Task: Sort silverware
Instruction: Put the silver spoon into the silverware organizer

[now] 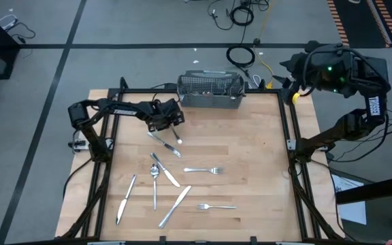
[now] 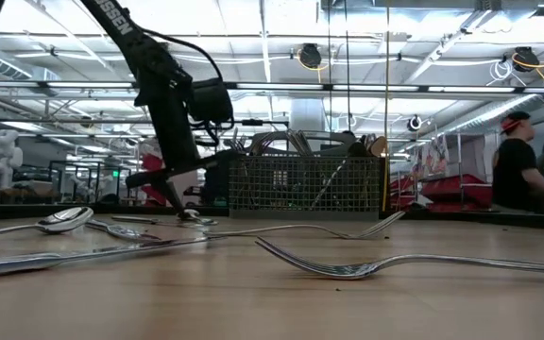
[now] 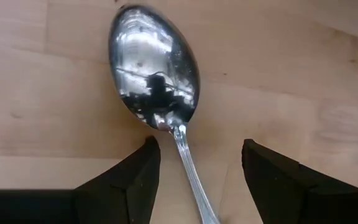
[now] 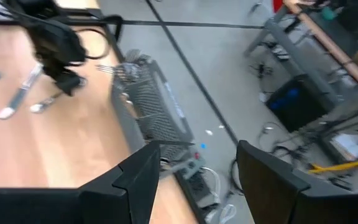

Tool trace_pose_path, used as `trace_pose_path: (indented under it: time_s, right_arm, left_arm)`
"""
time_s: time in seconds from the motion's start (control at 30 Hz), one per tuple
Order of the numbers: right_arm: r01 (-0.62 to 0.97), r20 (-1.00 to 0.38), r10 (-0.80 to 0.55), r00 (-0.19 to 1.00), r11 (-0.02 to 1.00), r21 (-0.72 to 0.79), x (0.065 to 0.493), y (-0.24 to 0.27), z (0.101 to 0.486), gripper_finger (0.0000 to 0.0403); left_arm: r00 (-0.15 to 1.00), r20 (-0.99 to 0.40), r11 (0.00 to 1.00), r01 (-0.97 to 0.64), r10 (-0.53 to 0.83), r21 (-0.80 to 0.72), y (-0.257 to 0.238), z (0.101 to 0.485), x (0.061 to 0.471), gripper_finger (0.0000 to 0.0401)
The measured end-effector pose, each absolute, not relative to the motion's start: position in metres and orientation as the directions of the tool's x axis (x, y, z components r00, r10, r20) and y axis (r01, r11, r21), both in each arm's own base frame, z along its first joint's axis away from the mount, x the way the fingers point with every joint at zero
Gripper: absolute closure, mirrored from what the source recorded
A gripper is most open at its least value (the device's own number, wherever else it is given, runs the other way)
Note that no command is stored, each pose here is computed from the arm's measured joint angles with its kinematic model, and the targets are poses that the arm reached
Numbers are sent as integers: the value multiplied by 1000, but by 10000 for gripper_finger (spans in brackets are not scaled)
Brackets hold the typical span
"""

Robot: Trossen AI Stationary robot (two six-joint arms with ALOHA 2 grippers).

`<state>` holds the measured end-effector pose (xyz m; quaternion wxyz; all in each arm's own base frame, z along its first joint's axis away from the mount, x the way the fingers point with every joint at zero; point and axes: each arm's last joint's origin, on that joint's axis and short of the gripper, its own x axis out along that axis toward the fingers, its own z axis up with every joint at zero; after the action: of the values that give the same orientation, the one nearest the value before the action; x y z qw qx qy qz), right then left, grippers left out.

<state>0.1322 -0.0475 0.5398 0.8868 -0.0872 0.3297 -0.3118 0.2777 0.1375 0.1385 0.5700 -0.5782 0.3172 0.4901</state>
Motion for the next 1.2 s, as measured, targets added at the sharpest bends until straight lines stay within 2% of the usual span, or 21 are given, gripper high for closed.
trace_pose_path:
  time_s: [0.2, 0.3, 0.4, 0.6, 0.63, 0.87, 0.97, 1.07, 1.2]
  right_arm:
    - [457, -550, -547, 631, 835, -306, 133, -46, 539, 204]
    - [451, -551, -540, 636, 840, -303, 134, -45, 539, 204]
    - [441, -554, -530, 642, 846, -298, 134, -45, 539, 204]
    - [438, -554, -528, 643, 848, -299, 134, -45, 539, 204]
    - [438, -554, -528, 643, 848, -299, 134, -45, 539, 204]
    - [421, -554, -528, 643, 849, -320, 134, -45, 539, 204]
    - [396, -553, -528, 644, 849, -349, 133, -45, 539, 204]
    - [371, -551, -528, 646, 848, -378, 132, -45, 540, 204]
    - [327, -544, -510, 667, 856, -401, 126, -42, 541, 204]
  left_arm:
    - [299, -932, -227, -912, 205, -342, 143, 133, 277, 175]
    - [282, -937, -271, -904, 208, -332, 146, 129, 276, 197]
    - [256, -944, -283, -908, 211, -309, 147, 123, 276, 246]
    - [229, -946, -283, -914, 230, -290, 148, 118, 275, 373]
    - [230, -944, -270, -918, 236, -291, 148, 118, 276, 383]
    - [252, -944, -252, -919, 215, -303, 145, 121, 277, 391]
    - [287, -931, -219, -916, 224, -335, 140, 134, 281, 391]
    - [354, -902, -167, -902, 245, -399, 135, 157, 289, 400]
    - [467, -813, -85, -848, 349, -524, 129, 204, 298, 400]
